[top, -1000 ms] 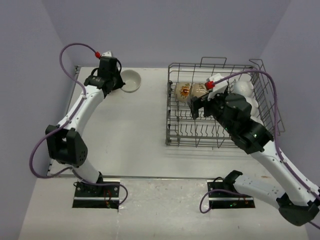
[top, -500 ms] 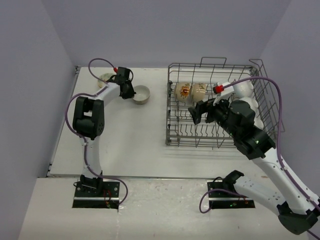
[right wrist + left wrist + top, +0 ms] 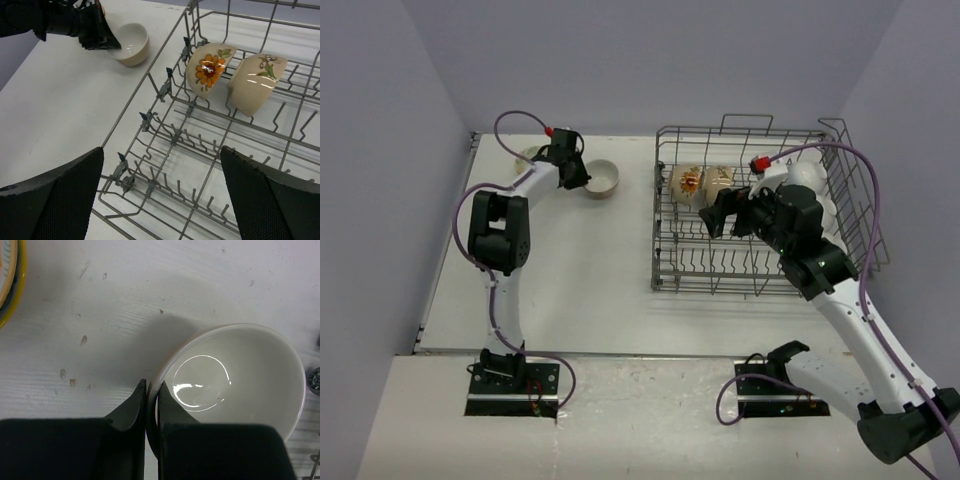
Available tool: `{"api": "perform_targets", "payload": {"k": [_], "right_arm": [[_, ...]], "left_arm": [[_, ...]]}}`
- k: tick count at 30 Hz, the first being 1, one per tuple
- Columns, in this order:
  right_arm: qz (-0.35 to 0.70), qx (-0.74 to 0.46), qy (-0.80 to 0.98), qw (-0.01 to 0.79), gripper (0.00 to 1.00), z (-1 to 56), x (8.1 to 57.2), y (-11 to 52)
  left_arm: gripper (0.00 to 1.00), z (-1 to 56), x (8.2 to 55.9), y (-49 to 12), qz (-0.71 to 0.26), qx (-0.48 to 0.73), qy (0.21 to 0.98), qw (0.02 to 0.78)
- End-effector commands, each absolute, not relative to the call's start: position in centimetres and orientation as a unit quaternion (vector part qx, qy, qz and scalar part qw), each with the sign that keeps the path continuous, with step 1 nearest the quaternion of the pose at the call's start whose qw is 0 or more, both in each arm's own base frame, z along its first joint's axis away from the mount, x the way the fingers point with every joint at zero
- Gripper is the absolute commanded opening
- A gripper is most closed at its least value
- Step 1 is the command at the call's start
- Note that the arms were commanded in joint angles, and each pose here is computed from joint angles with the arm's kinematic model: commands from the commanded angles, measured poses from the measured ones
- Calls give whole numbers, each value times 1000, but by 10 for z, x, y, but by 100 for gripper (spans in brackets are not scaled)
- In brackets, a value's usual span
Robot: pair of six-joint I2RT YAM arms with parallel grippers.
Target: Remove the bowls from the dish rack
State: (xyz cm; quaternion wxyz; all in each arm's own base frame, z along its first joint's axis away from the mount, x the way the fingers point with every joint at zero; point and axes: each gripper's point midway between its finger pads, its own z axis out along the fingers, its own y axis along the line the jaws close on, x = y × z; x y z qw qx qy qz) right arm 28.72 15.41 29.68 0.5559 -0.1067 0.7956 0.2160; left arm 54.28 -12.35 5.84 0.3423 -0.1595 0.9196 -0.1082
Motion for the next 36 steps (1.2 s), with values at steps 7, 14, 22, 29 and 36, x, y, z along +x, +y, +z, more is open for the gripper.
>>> {"api": "perform_targets", "payload": {"k": [7,14,22,29,36], "right_arm": [[266,-99,780,558,99,310,296,162],[288,-81,788,538,99,300,310,159],[311,-64,793,520,99,287,330,137],[298,-37,820,488,99,268,376,114],[331,-2,837,435,99,232,428,84]], "left_arm": [[0,85,562,-115,-98,-165,908,373],[23,82,550,-112,-94,-172,910,365],[100,116,525,-103,-90,-194,901,378],[100,235,472,-113,-139,-170,854,471],[100,326,363,-134,-188,-116,803,553]]}}
